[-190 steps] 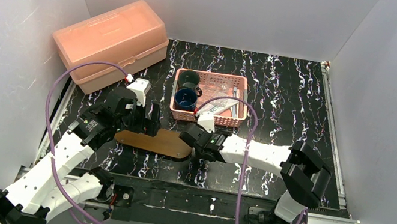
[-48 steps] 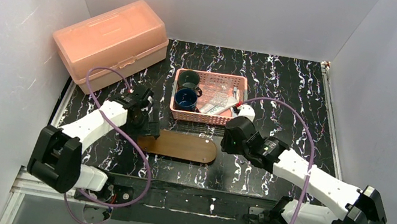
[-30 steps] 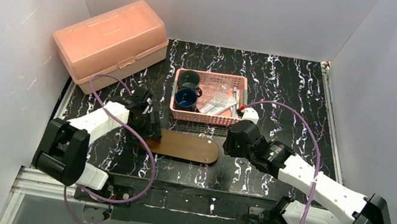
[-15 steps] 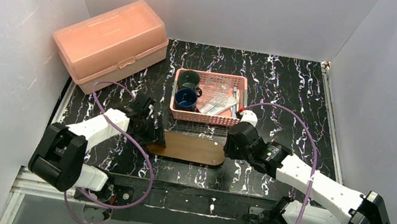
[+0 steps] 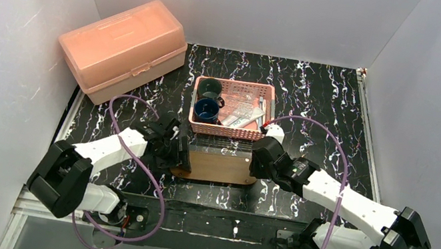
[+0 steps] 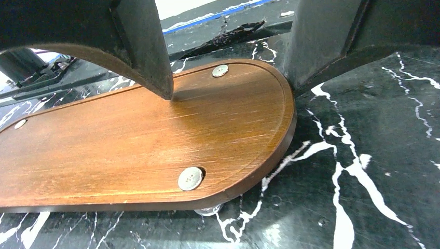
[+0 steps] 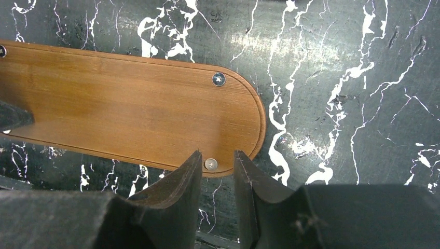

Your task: Prepare toiletry sets of a toothbrush and toothpaste on the tray

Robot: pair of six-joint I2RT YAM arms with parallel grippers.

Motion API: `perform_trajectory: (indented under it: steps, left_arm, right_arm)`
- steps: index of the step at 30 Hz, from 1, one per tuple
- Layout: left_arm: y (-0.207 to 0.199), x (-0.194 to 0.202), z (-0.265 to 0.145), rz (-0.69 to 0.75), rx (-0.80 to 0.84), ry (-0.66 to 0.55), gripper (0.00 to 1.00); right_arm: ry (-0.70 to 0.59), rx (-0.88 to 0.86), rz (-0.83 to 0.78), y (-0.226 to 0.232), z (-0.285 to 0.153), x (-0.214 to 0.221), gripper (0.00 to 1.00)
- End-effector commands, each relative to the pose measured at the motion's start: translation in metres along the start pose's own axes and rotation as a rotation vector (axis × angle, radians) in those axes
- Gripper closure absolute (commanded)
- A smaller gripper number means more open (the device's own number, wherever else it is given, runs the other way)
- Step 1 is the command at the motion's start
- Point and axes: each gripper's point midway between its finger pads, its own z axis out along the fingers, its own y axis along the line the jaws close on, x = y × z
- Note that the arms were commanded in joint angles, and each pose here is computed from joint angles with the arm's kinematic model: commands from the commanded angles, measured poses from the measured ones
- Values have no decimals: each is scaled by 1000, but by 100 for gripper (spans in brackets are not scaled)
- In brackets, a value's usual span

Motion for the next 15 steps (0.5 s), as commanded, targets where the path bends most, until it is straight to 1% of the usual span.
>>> perform_trajectory:
  steps: [1, 11, 15]
  left_arm:
    - [-10, 5, -2, 9, 24, -8, 28]
    - [-23, 3, -3, 77, 20, -31, 27]
    - [-22, 2, -9, 92, 9, -45, 20]
  right_arm:
    - [-27, 16, 3, 0, -1, -8, 62]
    - [-58, 46, -10, -1, -12, -26, 59]
    - [-85, 40, -17, 6, -18, -42, 55]
